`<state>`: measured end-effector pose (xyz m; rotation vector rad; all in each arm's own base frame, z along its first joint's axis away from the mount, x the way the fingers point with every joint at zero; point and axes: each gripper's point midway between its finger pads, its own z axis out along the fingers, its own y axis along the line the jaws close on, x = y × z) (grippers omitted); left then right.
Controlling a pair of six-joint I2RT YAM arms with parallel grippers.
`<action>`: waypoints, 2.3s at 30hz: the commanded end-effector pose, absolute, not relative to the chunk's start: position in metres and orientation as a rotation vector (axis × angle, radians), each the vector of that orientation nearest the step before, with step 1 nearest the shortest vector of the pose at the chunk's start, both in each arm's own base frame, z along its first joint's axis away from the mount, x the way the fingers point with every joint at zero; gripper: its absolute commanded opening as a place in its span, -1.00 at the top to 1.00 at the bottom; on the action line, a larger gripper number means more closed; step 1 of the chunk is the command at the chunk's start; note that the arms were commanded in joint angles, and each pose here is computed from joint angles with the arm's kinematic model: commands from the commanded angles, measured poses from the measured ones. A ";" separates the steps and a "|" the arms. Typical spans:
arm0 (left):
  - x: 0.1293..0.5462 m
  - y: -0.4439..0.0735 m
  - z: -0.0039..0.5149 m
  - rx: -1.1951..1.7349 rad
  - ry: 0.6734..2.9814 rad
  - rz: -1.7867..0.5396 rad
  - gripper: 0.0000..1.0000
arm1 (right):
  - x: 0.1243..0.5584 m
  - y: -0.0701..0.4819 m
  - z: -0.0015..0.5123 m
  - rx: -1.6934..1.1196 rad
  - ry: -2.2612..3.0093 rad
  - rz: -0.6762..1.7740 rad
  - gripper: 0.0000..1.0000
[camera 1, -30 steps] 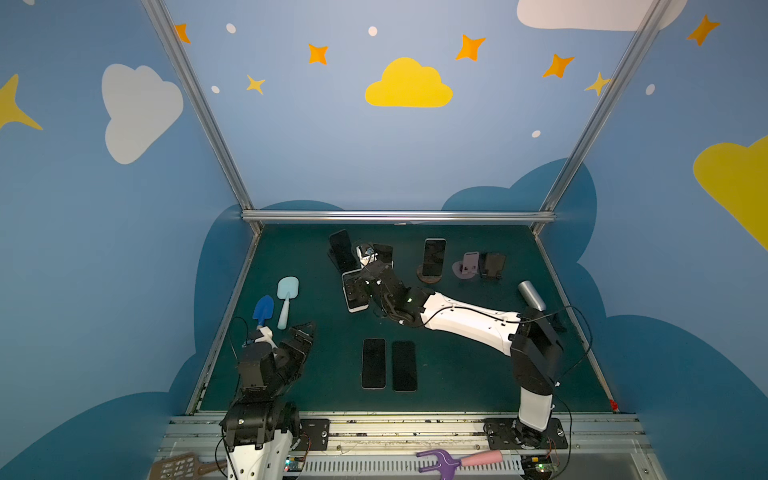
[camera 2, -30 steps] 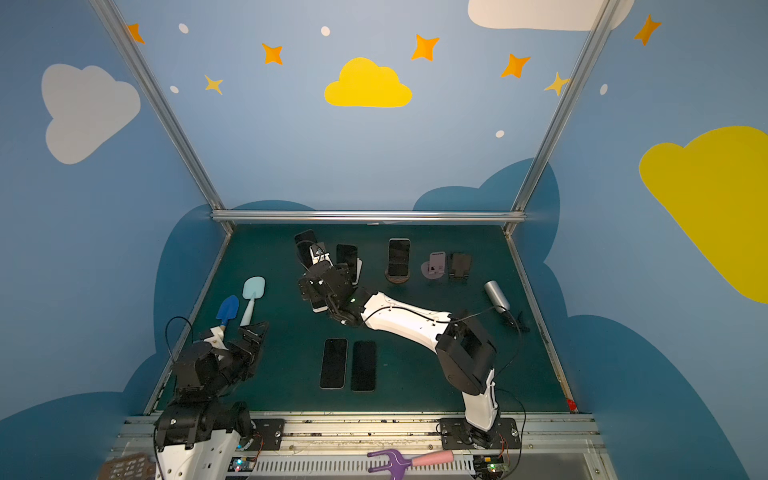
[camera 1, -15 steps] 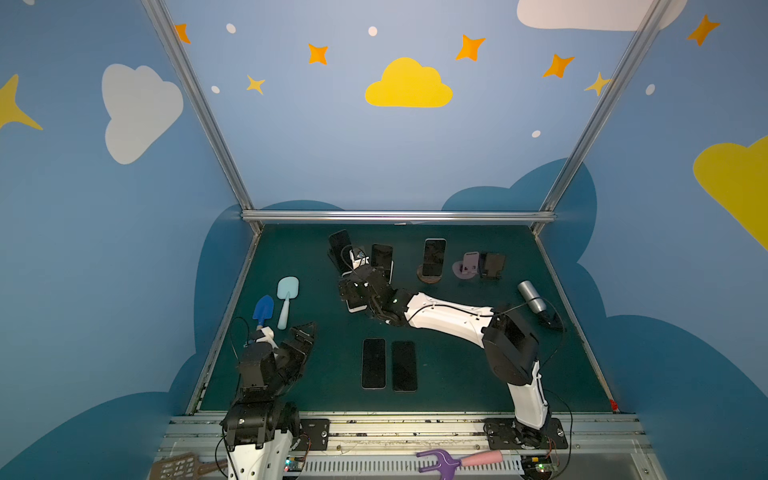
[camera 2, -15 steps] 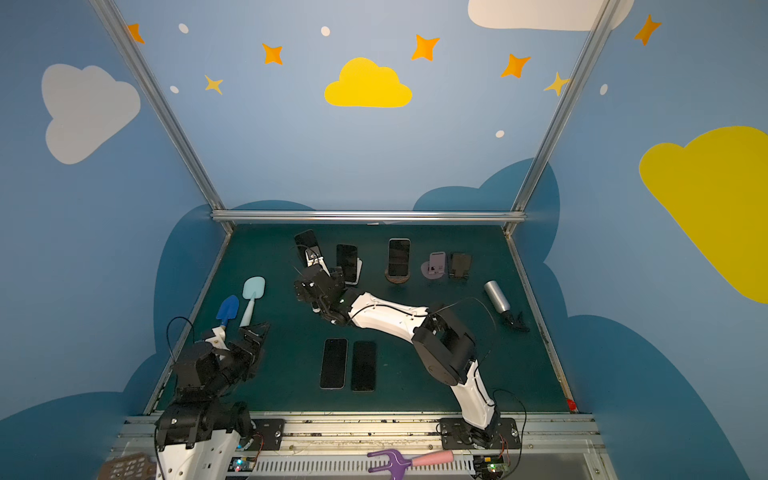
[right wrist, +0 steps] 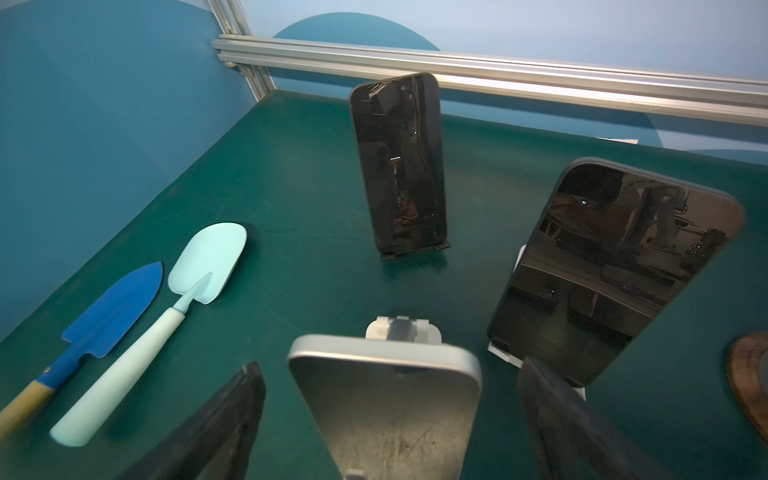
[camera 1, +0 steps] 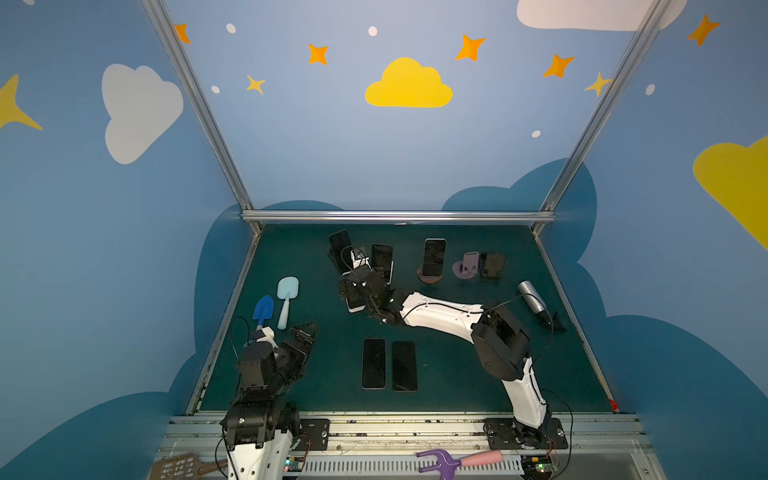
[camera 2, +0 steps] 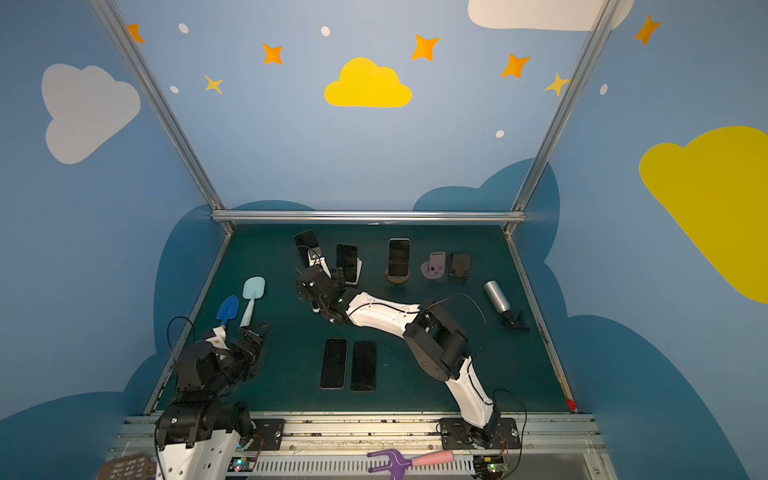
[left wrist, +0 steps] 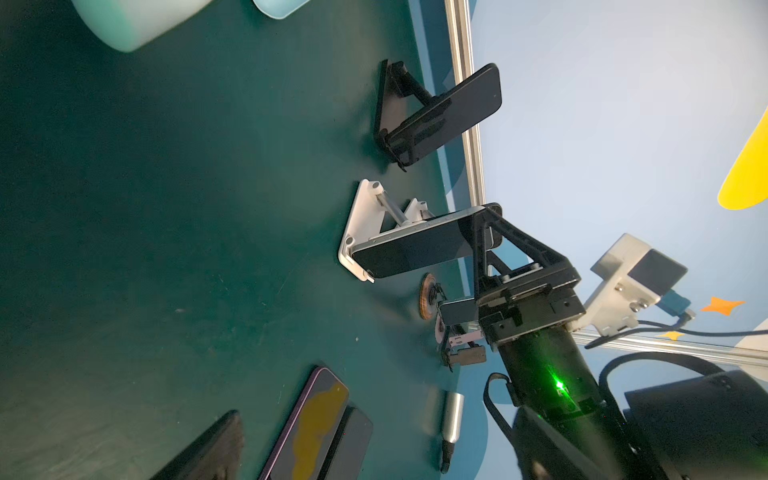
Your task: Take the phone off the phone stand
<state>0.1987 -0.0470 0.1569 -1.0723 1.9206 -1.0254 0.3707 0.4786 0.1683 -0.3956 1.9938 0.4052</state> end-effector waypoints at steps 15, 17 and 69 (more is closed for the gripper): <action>0.202 -0.047 0.158 -1.050 1.923 -1.020 -0.99 | 0.386 0.495 0.154 -0.350 1.984 0.474 -0.86; 0.202 -0.047 0.158 -1.052 1.924 -1.018 -0.99 | 0.387 0.494 0.152 -0.344 1.982 0.463 -0.85; 0.205 -0.047 0.170 -1.035 1.922 -1.017 -0.99 | 0.368 0.489 0.208 -0.442 1.821 0.406 -0.38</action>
